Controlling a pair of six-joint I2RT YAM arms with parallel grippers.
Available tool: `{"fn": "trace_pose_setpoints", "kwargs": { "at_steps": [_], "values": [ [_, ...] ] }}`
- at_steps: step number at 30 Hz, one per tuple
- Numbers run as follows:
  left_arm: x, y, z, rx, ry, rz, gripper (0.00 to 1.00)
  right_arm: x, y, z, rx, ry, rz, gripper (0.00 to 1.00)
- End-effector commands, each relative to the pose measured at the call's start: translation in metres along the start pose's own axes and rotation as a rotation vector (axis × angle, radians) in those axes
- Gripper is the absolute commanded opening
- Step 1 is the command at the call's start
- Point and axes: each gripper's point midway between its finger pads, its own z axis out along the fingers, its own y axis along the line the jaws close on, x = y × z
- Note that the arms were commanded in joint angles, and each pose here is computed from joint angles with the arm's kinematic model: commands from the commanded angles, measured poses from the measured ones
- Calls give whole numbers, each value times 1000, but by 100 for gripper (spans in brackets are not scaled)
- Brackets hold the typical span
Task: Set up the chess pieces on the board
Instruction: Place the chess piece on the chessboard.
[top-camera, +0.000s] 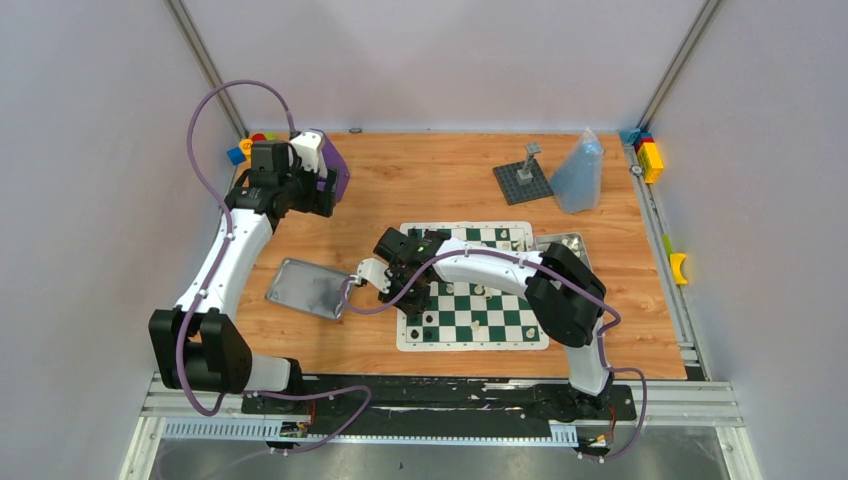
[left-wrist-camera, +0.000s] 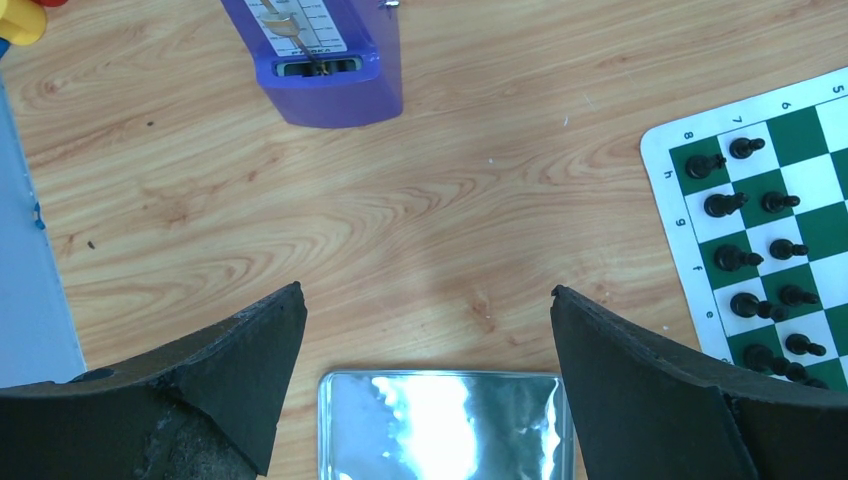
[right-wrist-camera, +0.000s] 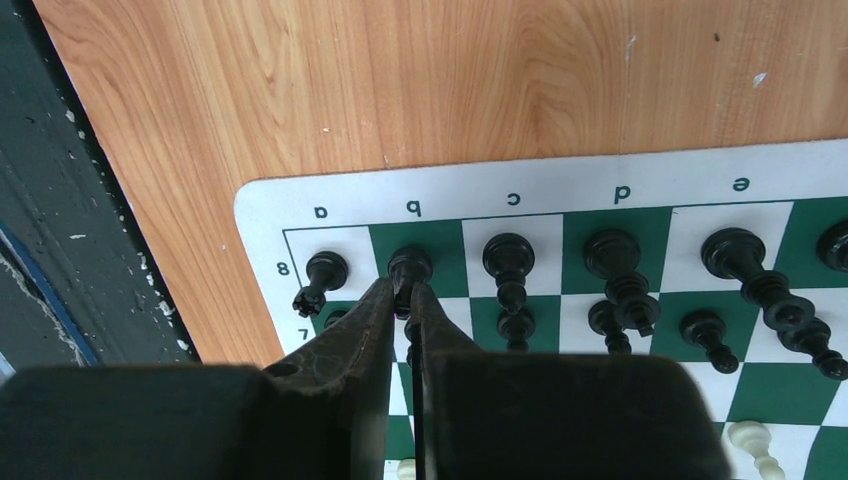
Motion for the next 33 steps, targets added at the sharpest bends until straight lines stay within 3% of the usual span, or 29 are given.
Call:
{"fn": "trace_pose_setpoints", "kwargs": {
  "at_steps": [1, 11, 14, 19, 25, 33],
  "values": [
    [-14, 4, -10, -10, -63, 18, 100, -4, 5, 1, -21, -7, -21, 0],
    [-13, 4, -10, -11, -62, 20, 100, 1, 6, 9, -37, 13, -11, 2],
    [-13, 4, -10, -11, -61, 21, 100, 0, 5, 10, -33, 15, -8, 11],
    [-13, 4, -9, -10, -61, 20, 100, -7, 2, 0, -4, -8, -6, 33],
    [-13, 5, -9, -17, -61, 22, 100, -30, -6, -38, 64, -106, -15, 49],
    [-16, 6, -11, -20, -68, 32, 100, -27, -37, -95, 121, -243, 77, 55]
  ]
}}
